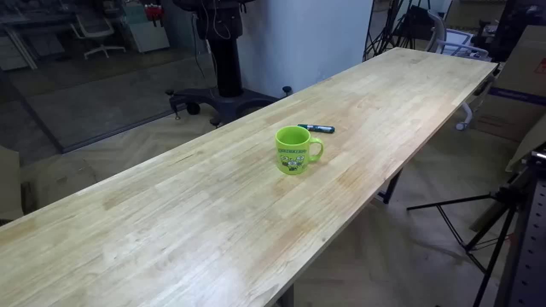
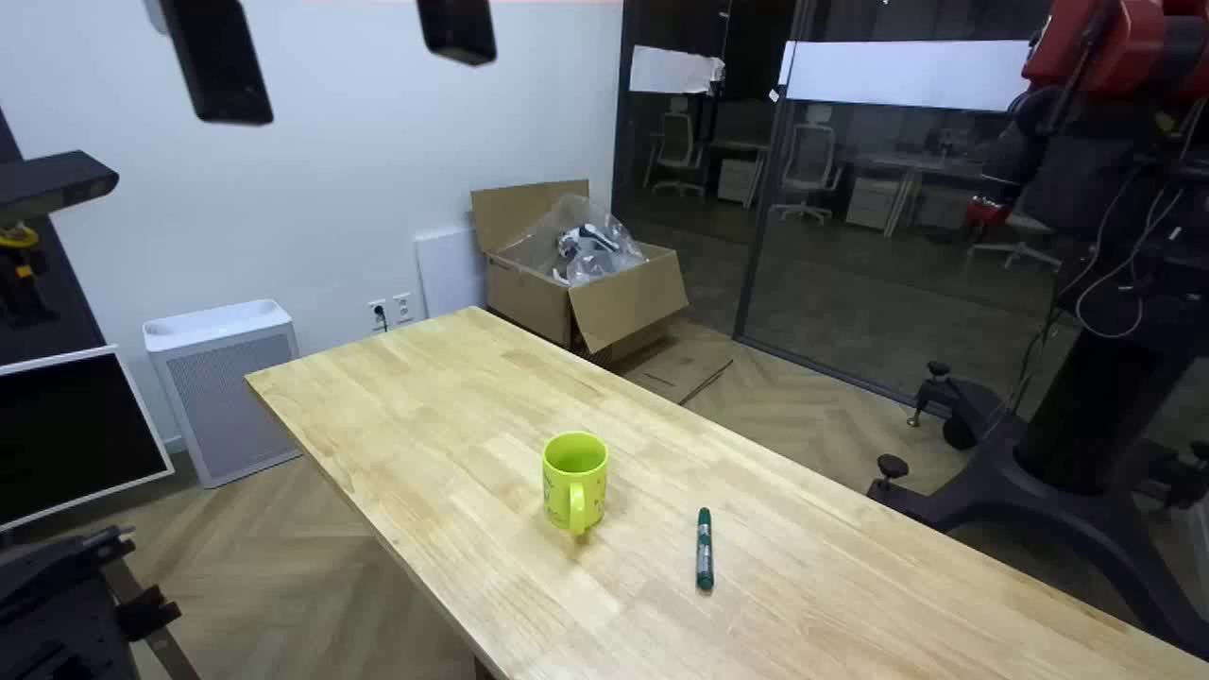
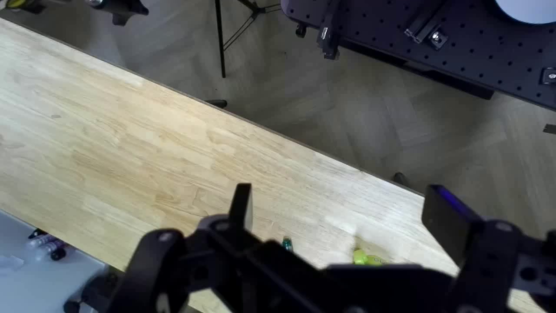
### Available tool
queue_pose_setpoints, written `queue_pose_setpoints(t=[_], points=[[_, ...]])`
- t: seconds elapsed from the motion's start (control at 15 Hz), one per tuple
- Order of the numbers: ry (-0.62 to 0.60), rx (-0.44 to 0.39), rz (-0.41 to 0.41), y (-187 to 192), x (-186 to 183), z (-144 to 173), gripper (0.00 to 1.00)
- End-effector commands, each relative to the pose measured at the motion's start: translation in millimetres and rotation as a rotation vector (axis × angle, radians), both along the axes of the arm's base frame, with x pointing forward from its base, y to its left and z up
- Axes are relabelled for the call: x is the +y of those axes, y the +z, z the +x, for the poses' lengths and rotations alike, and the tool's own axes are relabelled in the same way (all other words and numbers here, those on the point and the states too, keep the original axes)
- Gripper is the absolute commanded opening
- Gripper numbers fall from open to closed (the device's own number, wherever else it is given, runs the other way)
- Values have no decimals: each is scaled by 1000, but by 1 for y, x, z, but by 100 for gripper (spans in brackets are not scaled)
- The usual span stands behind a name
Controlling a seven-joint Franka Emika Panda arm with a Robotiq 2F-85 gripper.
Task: Put the marker in the yellow mug cup
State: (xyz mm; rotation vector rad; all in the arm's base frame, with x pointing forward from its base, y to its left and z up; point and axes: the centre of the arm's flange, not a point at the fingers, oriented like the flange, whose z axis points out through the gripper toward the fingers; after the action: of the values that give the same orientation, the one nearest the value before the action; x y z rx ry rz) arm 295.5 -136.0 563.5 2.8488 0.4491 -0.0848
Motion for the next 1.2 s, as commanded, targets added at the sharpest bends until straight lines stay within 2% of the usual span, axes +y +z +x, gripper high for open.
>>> queue_pose_setpoints(t=[0.0,0.8,0.93,1.13], points=[[1,-2,0,0,0,0,100],[1,-4,-1,1,0,0,100],[-18,-104,-57,3,1,1,100],[-25,-257,-149,0,-14,24,100]])
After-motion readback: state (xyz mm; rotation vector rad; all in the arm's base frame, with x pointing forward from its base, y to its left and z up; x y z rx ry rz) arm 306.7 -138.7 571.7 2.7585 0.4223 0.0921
